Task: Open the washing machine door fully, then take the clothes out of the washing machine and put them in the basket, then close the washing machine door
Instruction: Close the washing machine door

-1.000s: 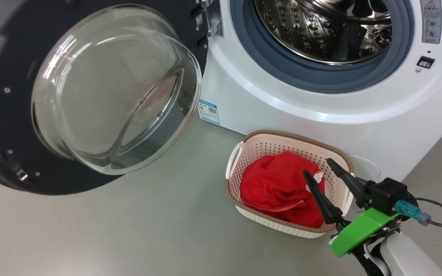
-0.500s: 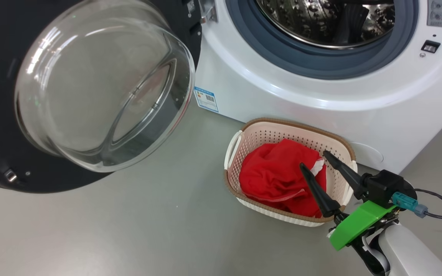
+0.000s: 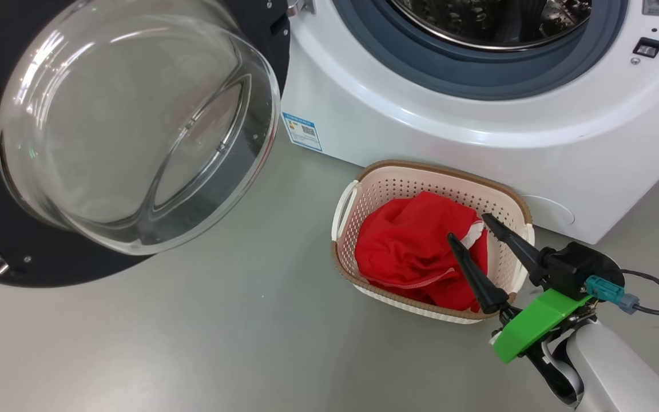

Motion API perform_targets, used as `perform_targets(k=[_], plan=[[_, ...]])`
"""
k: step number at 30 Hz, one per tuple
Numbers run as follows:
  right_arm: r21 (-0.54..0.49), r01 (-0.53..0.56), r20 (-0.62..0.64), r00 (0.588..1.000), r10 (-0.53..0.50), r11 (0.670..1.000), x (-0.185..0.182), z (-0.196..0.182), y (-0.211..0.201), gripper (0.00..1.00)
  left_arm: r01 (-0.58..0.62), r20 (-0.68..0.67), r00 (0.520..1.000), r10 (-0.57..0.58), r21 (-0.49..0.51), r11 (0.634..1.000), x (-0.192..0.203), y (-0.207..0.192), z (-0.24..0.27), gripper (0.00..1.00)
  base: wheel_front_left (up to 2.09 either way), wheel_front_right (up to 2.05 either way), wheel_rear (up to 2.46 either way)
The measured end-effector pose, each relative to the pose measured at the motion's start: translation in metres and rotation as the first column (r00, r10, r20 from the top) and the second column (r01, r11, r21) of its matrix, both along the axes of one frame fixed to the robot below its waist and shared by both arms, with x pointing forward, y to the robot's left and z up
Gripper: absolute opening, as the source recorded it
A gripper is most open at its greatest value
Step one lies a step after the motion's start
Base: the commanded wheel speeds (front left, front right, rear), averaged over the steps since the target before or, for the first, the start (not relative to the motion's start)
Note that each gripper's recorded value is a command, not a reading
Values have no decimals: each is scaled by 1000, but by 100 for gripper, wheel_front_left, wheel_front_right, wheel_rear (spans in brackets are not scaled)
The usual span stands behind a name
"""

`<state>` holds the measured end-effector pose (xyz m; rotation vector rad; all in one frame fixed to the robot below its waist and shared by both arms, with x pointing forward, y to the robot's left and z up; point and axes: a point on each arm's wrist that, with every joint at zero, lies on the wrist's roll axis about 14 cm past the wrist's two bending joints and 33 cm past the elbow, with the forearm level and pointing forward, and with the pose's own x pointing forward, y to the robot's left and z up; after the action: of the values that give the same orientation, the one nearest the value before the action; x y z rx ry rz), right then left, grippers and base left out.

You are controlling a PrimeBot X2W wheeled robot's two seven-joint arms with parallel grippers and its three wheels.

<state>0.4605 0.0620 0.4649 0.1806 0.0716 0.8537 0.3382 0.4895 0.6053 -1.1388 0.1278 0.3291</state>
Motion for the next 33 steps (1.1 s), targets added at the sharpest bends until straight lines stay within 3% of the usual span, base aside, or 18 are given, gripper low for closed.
perform_targets(k=[19, 33], plan=[[0, -7, 17, 1000, 7, 1000, 0, 7, 3, 100, 179, -37, 983, -180, -18, 984, -4, -35, -10, 0, 0, 0, 0], [9, 17, 53, 998, -17, 1000, -2, 25, -3, 100, 388, -24, 922, -387, 26, 921, -19, -84, -8, 0, 0, 0, 0]])
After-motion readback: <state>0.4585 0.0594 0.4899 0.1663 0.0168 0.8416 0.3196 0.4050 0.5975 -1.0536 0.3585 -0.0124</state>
